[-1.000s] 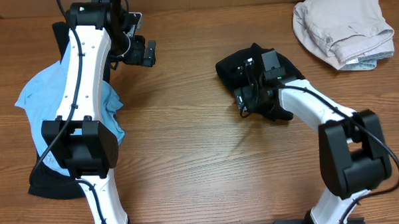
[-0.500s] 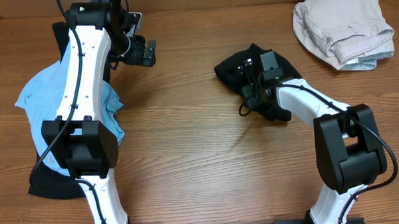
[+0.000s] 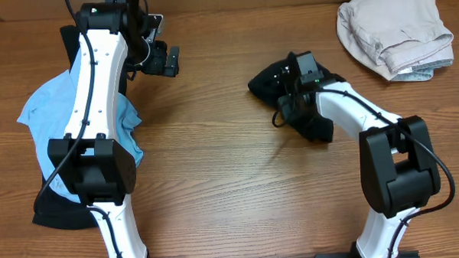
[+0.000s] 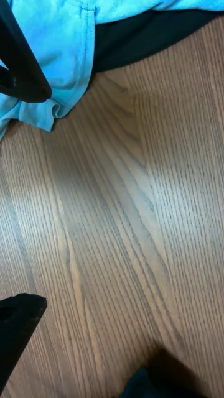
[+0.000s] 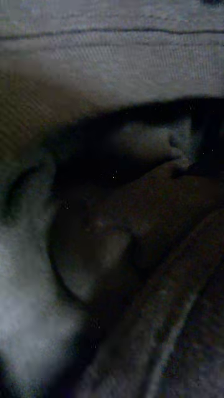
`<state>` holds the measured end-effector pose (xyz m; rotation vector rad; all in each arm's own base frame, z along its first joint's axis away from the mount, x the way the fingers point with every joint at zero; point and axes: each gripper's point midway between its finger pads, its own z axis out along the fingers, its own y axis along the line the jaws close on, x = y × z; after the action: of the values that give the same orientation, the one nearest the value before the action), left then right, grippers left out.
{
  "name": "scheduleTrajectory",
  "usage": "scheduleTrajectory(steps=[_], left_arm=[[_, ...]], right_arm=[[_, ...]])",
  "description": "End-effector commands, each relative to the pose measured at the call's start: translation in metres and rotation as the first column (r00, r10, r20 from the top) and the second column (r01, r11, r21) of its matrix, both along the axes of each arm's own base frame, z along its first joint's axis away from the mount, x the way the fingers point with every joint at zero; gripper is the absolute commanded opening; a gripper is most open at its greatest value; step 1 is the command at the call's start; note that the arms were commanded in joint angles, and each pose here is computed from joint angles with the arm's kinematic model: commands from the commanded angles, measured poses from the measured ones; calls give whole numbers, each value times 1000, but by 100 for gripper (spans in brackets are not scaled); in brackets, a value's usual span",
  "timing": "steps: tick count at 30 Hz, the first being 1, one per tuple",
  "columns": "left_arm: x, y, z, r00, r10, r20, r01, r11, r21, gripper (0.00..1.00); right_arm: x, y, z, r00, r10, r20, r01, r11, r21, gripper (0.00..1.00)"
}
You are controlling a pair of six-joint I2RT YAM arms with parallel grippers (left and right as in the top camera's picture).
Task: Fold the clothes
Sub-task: 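Carry the black T-shirt bundle to the beige garment at top right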
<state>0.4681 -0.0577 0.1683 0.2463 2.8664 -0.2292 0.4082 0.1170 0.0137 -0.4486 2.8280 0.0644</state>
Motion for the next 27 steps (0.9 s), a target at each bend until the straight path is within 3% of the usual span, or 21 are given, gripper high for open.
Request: scheduleTrajectory(steps=[1, 8, 14, 21, 27], left_arm=[[3, -1, 2, 1000, -2, 8, 2, 1000, -14, 100], [1, 0, 2, 1000, -2, 1, 2, 1000, -14, 100], [-1, 0, 1, 1000, -2, -6, 2, 1000, -13, 100], [0, 0, 1, 1000, -2, -5, 2, 1000, -13, 100], [6, -1, 3, 1000, -1, 23, 1, 1000, -16, 100]], right_arm=[[12, 0, 28, 999, -44, 2, 44, 999, 5, 4], [71, -41, 176, 959, -130, 251, 149, 987, -61, 4], [99, -106, 261, 869, -187, 457, 270, 955, -122, 4], [125, -201, 306, 733, -246, 634, 442, 881, -168, 4], [149, -272, 294, 669, -273, 691, 543, 814, -204, 4]])
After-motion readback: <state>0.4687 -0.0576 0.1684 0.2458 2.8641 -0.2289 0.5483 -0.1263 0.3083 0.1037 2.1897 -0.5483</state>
